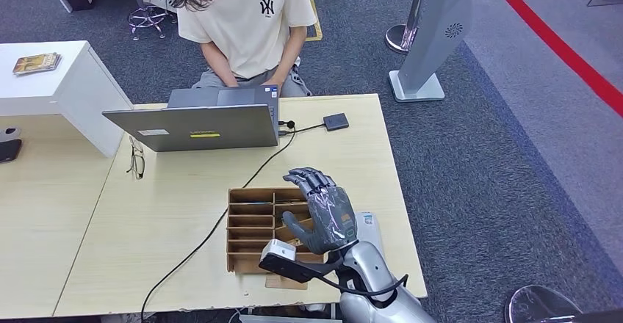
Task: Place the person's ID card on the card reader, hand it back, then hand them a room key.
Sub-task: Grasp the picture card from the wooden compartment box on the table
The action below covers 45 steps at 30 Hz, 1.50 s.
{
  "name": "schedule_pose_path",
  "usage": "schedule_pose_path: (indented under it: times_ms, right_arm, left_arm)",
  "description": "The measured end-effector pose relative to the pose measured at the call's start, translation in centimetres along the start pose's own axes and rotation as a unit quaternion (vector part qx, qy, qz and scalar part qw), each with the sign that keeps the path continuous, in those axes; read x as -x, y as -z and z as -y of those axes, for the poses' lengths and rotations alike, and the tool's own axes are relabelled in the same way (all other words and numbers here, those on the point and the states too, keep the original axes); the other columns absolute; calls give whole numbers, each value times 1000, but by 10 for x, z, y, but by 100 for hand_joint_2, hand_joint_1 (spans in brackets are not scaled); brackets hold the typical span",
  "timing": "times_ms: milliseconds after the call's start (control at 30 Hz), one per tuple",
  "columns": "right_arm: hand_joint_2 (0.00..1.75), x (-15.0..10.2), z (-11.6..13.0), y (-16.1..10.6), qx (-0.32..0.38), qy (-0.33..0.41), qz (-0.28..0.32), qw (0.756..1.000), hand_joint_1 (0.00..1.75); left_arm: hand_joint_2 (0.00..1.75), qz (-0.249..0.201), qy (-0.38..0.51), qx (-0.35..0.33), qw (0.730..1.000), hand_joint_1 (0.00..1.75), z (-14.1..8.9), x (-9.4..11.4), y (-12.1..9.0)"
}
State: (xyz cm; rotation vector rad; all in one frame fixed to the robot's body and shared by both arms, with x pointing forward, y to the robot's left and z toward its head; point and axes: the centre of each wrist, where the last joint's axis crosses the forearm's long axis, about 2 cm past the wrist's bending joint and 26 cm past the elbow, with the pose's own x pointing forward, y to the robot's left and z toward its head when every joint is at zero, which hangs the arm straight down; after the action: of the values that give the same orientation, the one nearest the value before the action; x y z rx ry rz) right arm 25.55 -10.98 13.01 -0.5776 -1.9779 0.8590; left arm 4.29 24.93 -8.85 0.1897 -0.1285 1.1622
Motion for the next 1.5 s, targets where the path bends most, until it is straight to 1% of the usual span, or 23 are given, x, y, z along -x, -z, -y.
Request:
schedule_pose_path:
  times_ms: [167, 833, 1267, 1500]
  right_arm:
    - [175, 4, -1, -1, 0, -21, -5, 1000, 67]
    - [175, 14, -4, -1, -6, -45, -18, 999, 64]
    - [175, 22, -7, -1, -17, -54, -32, 998, 73]
    - [175, 28, -9, -3, -23, -59, -43, 997, 75]
  left_arm:
    - [0, 1, -1, 2, 1000, 0, 2, -1, -1]
    - [0, 4, 4, 8, 1000, 0, 4, -3, -3]
    - [0, 3, 12, 5, 1000, 0, -4, 2, -5]
    - [0, 0, 16, 6, 1000, 0, -8, 6, -7]
